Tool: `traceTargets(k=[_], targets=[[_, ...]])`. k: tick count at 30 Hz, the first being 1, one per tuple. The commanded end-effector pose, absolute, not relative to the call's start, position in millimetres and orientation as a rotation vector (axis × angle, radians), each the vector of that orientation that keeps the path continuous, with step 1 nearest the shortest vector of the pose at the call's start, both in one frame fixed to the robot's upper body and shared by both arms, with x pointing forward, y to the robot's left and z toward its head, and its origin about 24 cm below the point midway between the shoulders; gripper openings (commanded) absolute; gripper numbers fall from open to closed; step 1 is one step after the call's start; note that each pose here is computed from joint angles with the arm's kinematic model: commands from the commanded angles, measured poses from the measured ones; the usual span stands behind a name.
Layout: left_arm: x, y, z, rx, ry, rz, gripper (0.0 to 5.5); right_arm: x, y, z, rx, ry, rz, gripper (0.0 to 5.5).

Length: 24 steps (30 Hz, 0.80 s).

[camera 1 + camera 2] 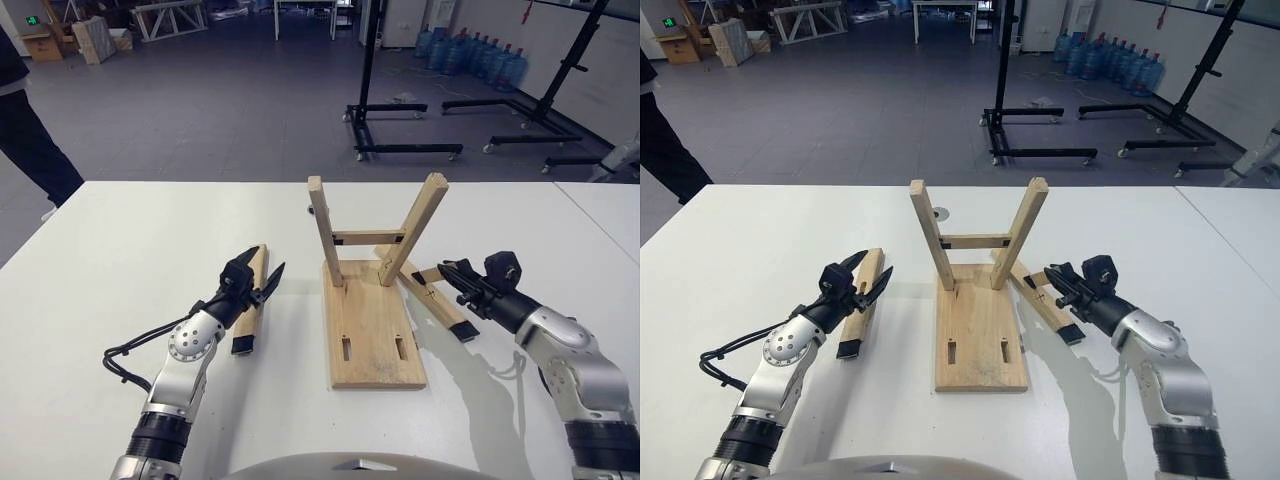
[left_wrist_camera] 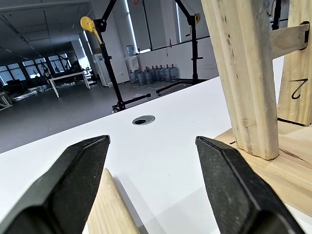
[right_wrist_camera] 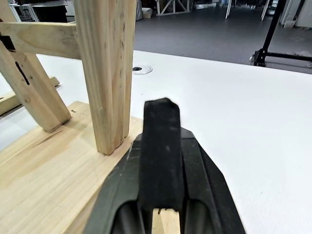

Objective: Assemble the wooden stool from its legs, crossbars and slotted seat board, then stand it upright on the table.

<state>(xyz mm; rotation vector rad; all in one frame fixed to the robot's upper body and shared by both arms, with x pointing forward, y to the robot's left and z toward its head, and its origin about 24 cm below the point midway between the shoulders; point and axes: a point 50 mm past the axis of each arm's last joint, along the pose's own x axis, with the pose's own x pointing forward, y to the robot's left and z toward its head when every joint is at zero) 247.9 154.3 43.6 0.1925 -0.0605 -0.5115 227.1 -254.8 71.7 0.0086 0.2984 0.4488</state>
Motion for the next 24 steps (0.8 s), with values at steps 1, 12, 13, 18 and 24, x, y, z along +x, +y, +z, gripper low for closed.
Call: traceTargets(k=[1, 12, 13, 18, 24], targets=[[246.7, 151.6, 42.6, 0.198, -0.062, -0.509, 3.20, 222.1, -248.8, 55.0, 0.051, 0.456, 0.470, 0.40], [243.0, 147.2, 37.9, 0.196, -0.062, -0.487, 3.20, 242.5, -262.5, 103.9, -0.066, 0.619, 0.607, 0.40], [241.9, 146.4, 37.2, 0.193, -0.062, -0.478, 3.20, 241.5, -264.9, 106.7, -0.069, 0.656, 0.622, 0.40], [235.9, 142.3, 32.3, 0.179, -0.059, -0.442, 3.20, 235.0, -271.0, 112.7, -0.111, 0.792, 0.688, 0.40], [234.5, 141.4, 29.8, 0.172, -0.057, -0.428, 3.20, 233.5, -271.4, 108.7, -0.194, 0.780, 0.677, 0.40]])
